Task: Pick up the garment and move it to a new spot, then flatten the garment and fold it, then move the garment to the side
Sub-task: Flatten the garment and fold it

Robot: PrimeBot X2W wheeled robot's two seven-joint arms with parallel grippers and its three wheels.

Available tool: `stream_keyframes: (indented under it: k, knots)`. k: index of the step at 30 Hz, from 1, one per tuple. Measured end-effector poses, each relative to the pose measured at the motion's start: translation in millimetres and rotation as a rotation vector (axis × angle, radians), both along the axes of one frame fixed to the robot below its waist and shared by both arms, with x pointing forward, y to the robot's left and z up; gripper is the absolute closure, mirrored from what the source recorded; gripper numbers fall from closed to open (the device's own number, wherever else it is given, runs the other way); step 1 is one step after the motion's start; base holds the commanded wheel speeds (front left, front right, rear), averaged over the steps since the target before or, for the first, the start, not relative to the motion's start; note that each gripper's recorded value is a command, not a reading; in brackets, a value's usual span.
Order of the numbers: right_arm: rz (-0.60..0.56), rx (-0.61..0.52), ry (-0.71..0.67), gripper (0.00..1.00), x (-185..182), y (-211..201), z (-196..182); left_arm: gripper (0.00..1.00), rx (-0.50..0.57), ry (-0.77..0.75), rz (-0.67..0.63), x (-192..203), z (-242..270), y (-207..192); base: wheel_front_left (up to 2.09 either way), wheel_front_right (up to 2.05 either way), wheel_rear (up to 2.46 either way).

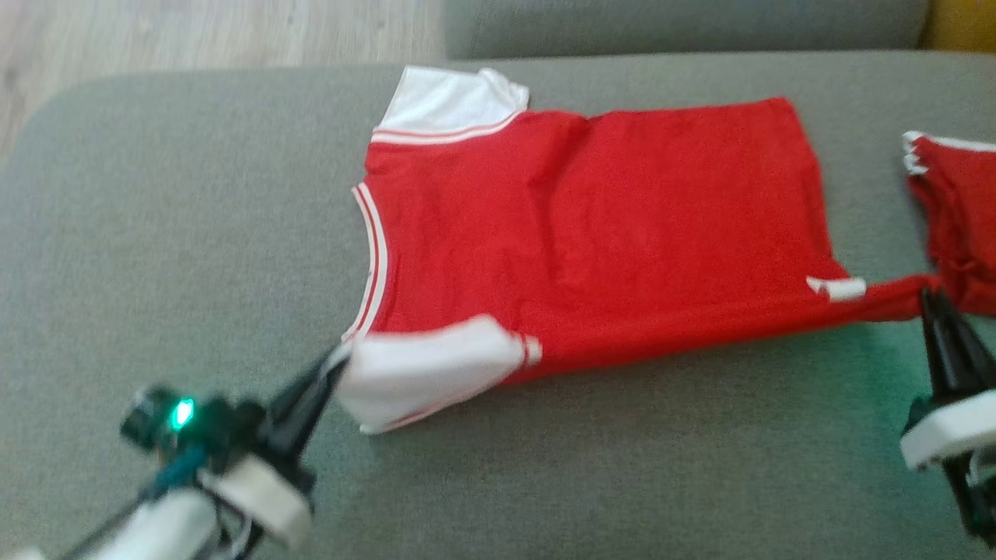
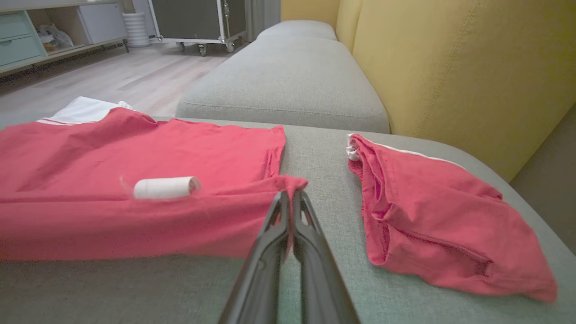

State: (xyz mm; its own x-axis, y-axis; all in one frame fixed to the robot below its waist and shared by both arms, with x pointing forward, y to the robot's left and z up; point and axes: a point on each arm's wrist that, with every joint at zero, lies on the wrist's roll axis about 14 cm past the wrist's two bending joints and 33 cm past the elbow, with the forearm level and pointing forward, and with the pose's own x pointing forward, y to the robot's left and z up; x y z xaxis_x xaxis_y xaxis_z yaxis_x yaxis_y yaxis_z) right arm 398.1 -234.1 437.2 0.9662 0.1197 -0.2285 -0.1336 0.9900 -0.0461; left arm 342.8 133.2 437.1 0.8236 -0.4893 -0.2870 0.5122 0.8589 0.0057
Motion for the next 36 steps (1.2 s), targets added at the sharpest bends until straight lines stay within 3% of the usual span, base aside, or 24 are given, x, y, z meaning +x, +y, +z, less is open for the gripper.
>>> stream_keyframes:
  k: [8,17,18,19,20,21,24,28,36]
  knots:
    - [0.025,-0.002,0.040,1.00,45.7,12.2,-17.7,1.00,0.108,-0.076,-0.046,72.9,5.1,4.5,0.00,0.00,0.00]
    - [0.070,-0.012,0.112,1.00,65.2,26.1,-39.3,1.00,0.163,-0.046,-0.023,109.9,-8.5,14.5,0.00,0.00,0.00]
    - [0.070,-0.013,0.119,0.89,66.0,25.9,-41.4,0.91,0.166,-0.034,-0.025,110.3,-12.2,13.8,0.00,0.00,0.00]
    - [0.071,-0.014,0.124,0.67,66.7,25.8,-42.9,0.70,0.166,-0.022,-0.025,110.0,-16.0,13.1,0.00,0.00,0.00]
    - [0.071,-0.015,0.130,0.00,67.3,25.5,-44.7,0.46,0.155,-0.014,-0.015,109.9,-18.8,12.6,0.00,0.00,0.00]
    - [0.068,-0.015,0.132,0.00,68.2,24.7,-45.5,0.00,0.146,-0.006,-0.008,109.6,-21.3,11.8,0.00,0.00,0.00]
    - [0.062,-0.003,0.103,0.00,70.2,24.2,-40.1,0.00,0.108,-0.004,0.029,112.0,-20.5,11.2,0.00,0.00,0.00]
    - [0.053,0.020,0.050,0.00,70.8,24.9,-26.8,0.00,-0.020,-0.015,0.166,114.5,-8.8,13.4,0.00,0.00,0.00]
    - [0.006,0.040,0.014,0.00,60.0,13.9,-16.4,0.00,-0.220,0.103,0.289,44.2,-35.6,-11.0,0.00,0.00,0.00]
